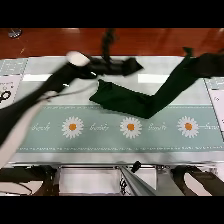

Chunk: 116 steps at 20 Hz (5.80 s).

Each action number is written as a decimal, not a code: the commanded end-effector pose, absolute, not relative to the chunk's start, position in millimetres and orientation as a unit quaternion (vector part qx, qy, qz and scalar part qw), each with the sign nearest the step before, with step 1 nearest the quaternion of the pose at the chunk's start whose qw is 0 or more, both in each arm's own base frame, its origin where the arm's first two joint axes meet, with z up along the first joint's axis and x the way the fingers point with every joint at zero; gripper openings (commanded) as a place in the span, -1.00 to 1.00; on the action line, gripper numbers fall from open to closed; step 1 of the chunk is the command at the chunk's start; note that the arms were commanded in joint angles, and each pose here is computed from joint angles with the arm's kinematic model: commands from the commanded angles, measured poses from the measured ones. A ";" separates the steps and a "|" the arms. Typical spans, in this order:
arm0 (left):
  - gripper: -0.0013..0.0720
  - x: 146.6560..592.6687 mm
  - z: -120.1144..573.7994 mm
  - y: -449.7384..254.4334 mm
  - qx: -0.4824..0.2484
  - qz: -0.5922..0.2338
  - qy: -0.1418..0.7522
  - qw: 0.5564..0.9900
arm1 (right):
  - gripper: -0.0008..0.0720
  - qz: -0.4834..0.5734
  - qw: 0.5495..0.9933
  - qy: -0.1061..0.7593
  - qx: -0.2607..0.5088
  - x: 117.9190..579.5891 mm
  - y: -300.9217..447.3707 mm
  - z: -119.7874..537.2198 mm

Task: Fold the shirts.

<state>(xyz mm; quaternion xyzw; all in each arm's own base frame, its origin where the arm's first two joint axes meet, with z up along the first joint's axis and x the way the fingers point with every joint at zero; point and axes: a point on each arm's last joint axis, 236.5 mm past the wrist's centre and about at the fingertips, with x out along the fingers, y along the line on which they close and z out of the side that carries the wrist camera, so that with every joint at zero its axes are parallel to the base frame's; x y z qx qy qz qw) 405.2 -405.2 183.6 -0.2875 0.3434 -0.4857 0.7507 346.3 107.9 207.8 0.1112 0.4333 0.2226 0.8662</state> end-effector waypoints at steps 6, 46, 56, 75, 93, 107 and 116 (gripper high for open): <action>-0.90 364.9 351.6 -170.4 -0.117 -0.339 0.173 0.917 | -0.92 0.280 0.835 0.467 0.079 407.9 231.6 110.4; -0.10 295.5 284.6 -83.9 -0.115 -0.222 0.319 0.914 | 0.39 0.037 0.767 0.639 0.035 342.1 23.7 -25.1; -0.09 306.4 268.3 -67.3 -0.120 -0.185 0.345 0.912 | 0.68 0.151 0.732 0.536 0.393 364.2 130.6 -74.9; -0.11 346.9 235.4 -104.9 -0.143 -0.214 0.327 0.909 | -0.92 -0.008 0.879 0.416 0.232 348.0 -39.5 201.2; -0.11 359.1 227.6 -154.1 -0.111 -0.268 0.296 0.910 | -0.92 -0.481 0.588 0.589 0.275 68.0 -230.8 153.9; -0.11 401.1 249.3 -105.6 -0.030 -0.174 0.206 0.962 | -0.92 -0.570 0.357 0.690 0.267 -100.4 -178.9 89.5; -0.11 416.4 252.7 -95.6 -0.013 -0.153 0.183 0.971 | 0.41 -0.578 0.338 0.703 0.242 -123.7 -185.6 66.6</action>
